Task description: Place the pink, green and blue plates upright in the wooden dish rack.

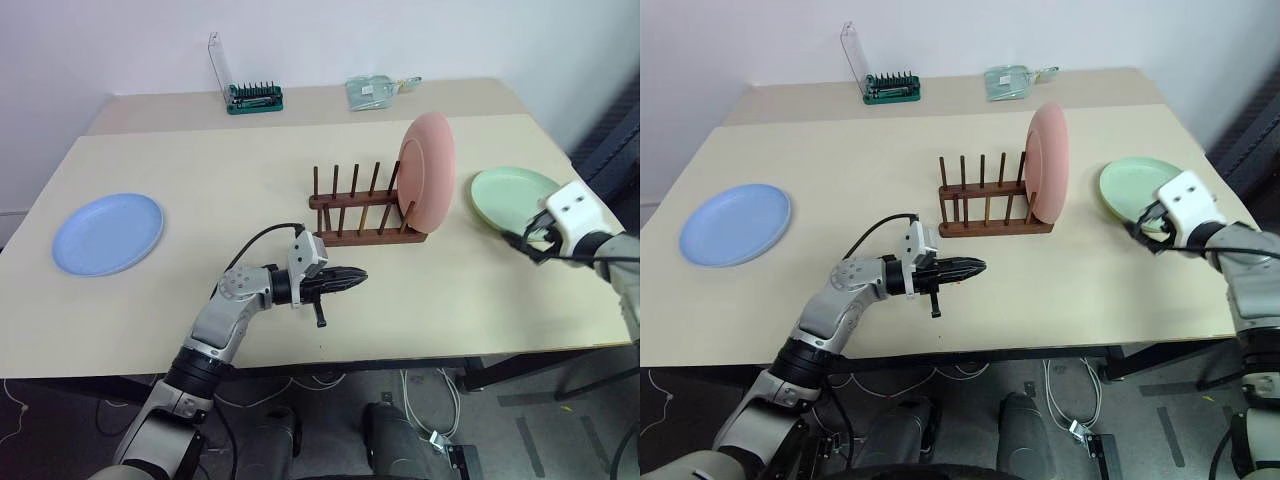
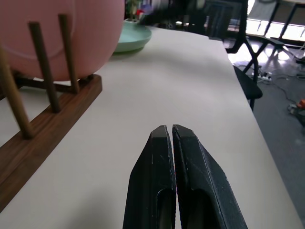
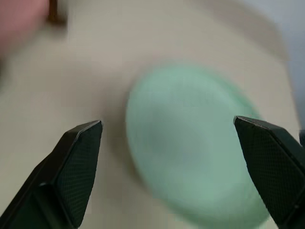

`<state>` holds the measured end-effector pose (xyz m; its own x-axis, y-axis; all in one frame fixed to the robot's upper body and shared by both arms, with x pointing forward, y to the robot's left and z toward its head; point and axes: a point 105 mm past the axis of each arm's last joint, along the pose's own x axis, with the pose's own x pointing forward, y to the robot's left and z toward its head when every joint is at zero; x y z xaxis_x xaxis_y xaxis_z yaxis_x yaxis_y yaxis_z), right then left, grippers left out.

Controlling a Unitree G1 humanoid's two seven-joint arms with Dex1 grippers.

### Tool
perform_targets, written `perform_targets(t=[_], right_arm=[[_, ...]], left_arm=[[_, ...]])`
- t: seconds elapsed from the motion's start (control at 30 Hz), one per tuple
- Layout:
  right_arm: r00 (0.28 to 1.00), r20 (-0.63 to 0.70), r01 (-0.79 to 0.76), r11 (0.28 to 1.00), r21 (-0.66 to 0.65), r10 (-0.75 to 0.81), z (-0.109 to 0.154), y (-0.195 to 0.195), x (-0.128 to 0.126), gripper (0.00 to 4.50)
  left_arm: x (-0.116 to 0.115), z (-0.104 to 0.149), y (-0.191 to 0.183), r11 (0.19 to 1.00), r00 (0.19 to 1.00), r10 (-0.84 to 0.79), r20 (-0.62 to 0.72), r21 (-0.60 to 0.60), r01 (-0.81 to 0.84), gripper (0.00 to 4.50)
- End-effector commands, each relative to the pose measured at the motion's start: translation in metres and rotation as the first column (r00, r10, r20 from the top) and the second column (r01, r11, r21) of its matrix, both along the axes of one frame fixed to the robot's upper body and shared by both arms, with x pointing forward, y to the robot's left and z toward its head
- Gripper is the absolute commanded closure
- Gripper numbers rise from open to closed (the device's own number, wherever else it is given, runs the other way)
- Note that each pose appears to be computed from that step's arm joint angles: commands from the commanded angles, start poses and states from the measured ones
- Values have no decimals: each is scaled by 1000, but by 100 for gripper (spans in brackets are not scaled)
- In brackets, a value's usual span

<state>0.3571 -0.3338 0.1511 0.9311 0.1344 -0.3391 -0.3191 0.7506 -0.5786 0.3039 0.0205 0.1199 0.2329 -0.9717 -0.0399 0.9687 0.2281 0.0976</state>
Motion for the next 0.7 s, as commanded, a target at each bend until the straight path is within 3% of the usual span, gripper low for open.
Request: perform_targets(t=[0.03,0.2,0.3,0.53,0.7], right_arm=[[999,24,-22,993,-114,25,4,-1,11,2],[1000,0,3,985,-171,-3,-13,-8,20,2],[999,-9,49,984,-171,-51,-20,-16,25,94],[999,42,43,979,-198,-35,-11,-17,27,446],[960,280,36,987,-159,10,48,-6,27,446]], left_arm=[[0,9,-1,1000,999,-4,41,-13,4,437],[0,9,0,1000,999,7,36,-15,-6,437],[0,9,1,1000,999,14,36,-16,-14,437],[0,9,1,1000,999,19,34,-17,-18,437],[0,9,1,1000,999,17,34,-17,-16,437]])
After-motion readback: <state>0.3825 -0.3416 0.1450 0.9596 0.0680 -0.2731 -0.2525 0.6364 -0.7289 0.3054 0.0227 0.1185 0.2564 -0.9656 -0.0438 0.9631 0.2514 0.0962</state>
